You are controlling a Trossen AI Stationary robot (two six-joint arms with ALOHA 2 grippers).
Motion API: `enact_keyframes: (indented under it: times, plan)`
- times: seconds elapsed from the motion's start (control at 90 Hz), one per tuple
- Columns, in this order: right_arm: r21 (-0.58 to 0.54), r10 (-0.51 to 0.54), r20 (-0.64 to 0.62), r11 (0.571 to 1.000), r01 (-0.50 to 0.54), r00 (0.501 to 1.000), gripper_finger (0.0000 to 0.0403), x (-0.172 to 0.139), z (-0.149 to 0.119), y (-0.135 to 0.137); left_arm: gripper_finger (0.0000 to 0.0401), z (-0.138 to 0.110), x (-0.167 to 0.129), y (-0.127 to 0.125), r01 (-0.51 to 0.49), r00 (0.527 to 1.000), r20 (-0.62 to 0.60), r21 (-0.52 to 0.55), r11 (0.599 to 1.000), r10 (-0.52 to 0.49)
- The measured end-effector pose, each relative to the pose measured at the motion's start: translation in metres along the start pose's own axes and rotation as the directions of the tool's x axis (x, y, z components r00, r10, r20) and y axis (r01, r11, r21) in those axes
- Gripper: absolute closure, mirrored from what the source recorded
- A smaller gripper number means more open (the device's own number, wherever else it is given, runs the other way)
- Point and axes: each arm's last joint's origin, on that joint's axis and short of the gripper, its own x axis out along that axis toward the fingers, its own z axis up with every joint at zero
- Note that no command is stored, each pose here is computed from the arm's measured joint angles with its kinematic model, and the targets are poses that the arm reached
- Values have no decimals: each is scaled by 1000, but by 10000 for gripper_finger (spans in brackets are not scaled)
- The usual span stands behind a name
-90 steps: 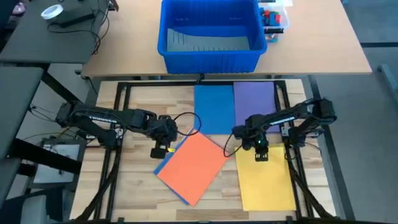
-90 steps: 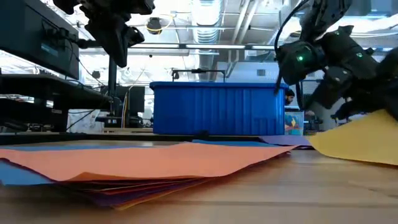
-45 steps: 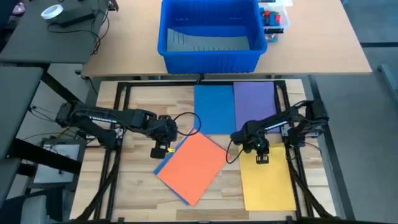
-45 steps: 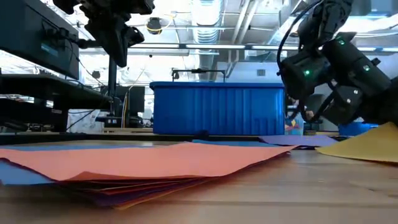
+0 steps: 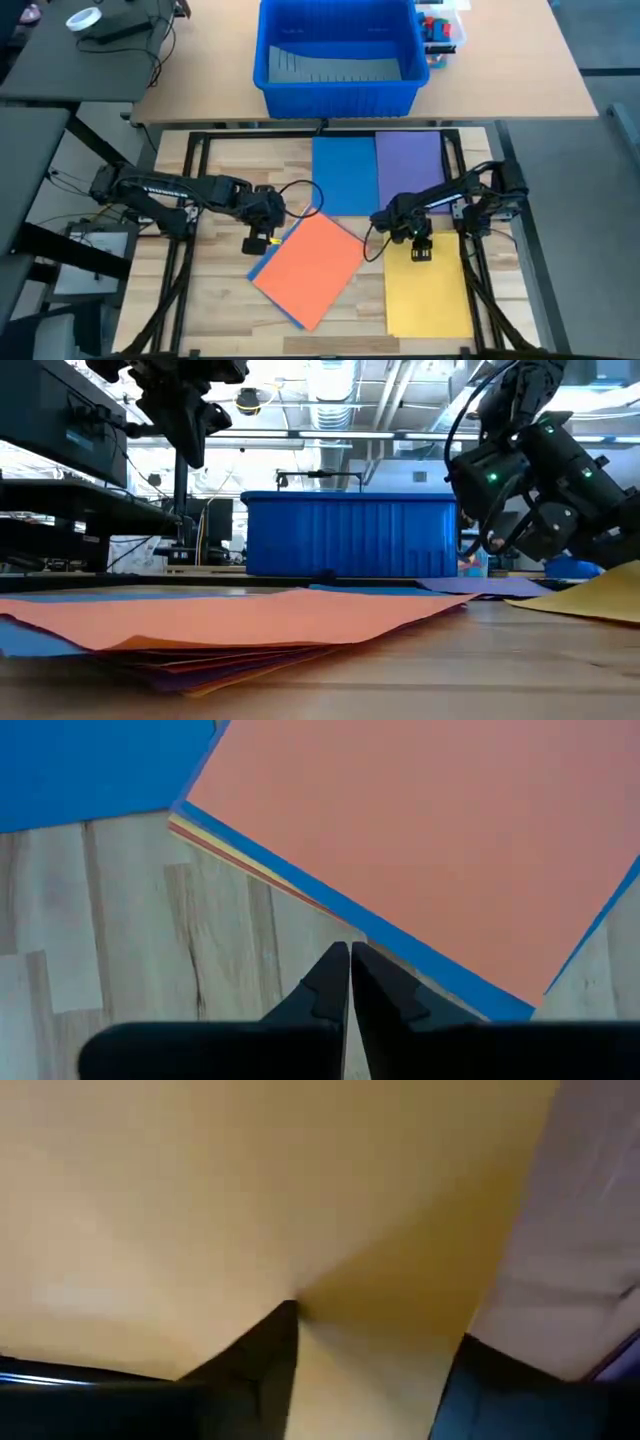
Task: Organize paper
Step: Stack the yellow paper on top of the other yellow papers
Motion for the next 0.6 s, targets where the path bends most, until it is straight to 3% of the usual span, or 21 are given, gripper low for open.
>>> enact_keyframes:
  times: [0.156, 0.433, 0.6]
  plan:
    - [7, -15, -45, 1000, 15, 999, 219, -6, -4, 1, 401, 0, 0, 0, 0, 1000, 1, 22, 1000, 0]
    - [19, -22, -110, 1000, 24, 994, 225, -17, -13, 3, 401, 0, 0, 0, 0, 1000, 0, 45, 999, 0]
    - [61, -25, -47, 998, 28, 999, 231, -33, -26, 2, 401, 0, 0, 0, 0, 1000, 1, 45, 999, 0]
